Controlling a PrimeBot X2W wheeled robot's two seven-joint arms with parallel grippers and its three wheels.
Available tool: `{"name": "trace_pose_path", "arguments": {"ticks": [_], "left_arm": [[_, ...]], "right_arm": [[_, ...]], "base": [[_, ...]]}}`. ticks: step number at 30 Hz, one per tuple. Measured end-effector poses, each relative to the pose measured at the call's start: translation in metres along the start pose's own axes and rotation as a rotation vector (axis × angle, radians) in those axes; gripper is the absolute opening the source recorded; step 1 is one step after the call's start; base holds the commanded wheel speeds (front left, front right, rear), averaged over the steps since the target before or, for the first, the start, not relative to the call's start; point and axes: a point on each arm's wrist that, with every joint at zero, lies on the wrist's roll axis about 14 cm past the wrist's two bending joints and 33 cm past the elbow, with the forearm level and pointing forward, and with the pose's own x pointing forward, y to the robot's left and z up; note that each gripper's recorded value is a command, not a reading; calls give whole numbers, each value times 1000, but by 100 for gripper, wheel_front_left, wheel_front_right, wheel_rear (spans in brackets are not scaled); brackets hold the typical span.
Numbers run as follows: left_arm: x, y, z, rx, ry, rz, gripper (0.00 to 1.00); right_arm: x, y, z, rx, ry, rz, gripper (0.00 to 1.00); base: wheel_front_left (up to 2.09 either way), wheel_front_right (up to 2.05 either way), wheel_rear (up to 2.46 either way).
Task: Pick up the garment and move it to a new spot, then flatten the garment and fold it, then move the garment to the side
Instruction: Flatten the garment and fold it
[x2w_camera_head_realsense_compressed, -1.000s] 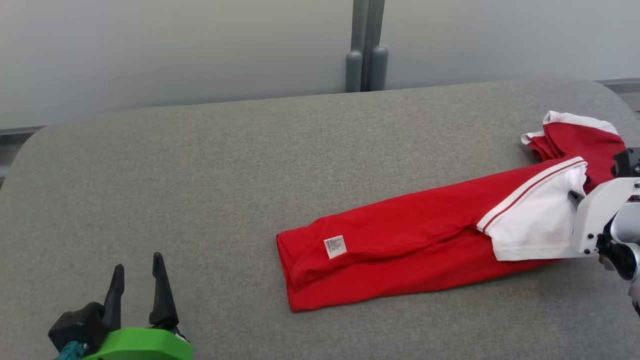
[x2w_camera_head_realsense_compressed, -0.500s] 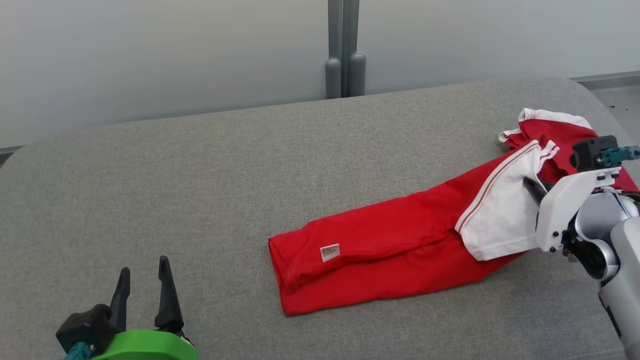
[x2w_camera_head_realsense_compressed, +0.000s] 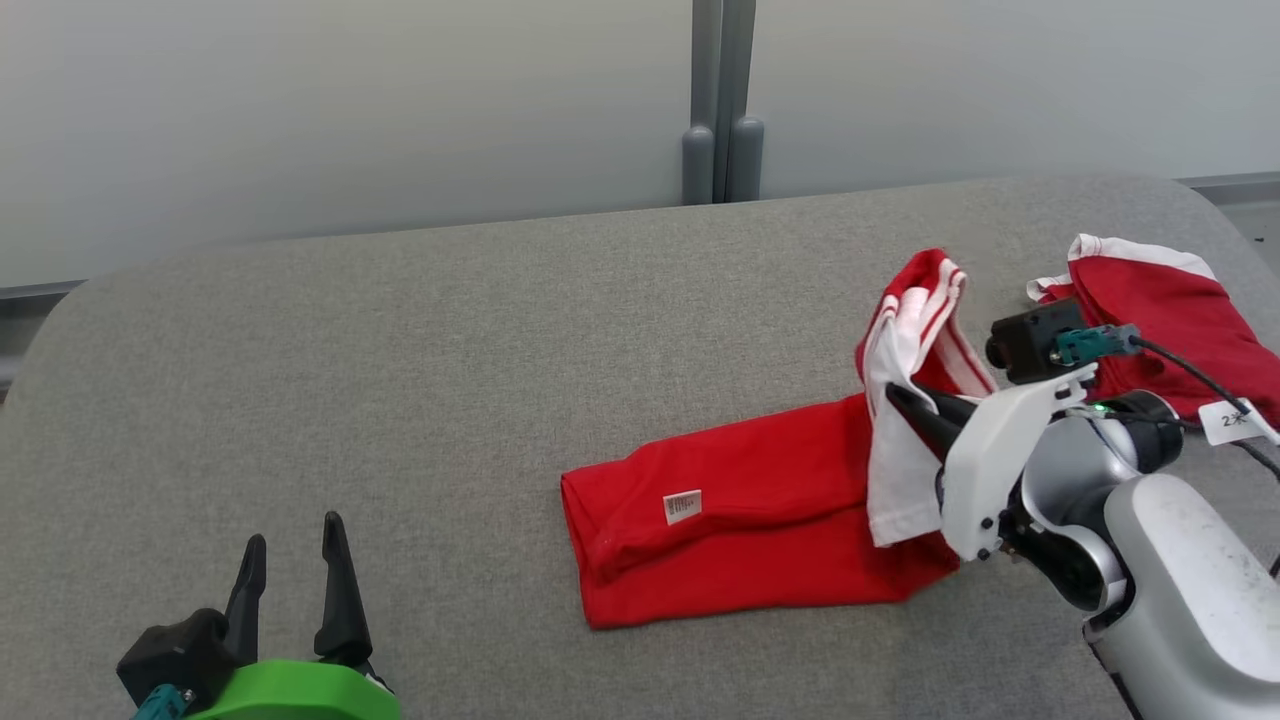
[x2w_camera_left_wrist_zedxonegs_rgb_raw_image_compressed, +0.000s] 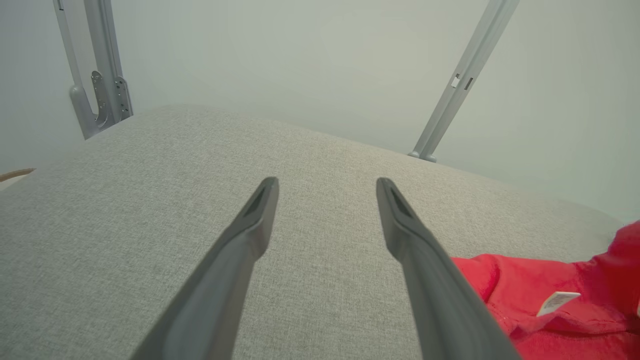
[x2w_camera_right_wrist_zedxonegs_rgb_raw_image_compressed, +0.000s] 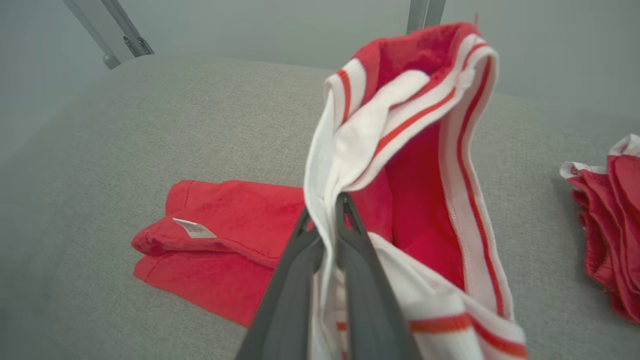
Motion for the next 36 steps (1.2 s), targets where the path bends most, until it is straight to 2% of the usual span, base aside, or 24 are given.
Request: {"name": "trace_pose_path", "arguments": {"ticks": [9, 18, 30, 32, 33, 36], "left_arm": [[-5, 5, 2, -6, -8, 15, 100], [-8, 13, 5, -16, -21, 41, 100], [-15, 26, 6, -26, -28, 87, 100], [-15, 27, 6, -27, -29, 92, 100], [-15, 27, 6, -27, -29, 92, 100], [-15, 28, 7, -26, -32, 93, 100]], "right_arm": [[14, 71, -7, 28, 14, 170, 0], [43, 133, -27, 57, 91, 305, 0], [75, 156, -62, 9, 220, 334, 0], [78, 161, -61, 6, 211, 344, 44], [78, 161, -61, 6, 211, 344, 100], [79, 168, -54, 9, 183, 365, 100]], "base": [[0, 0, 0], [0, 0, 0], [0, 0, 0], [0, 0, 0], [0, 0, 0], [0, 0, 0]]}}
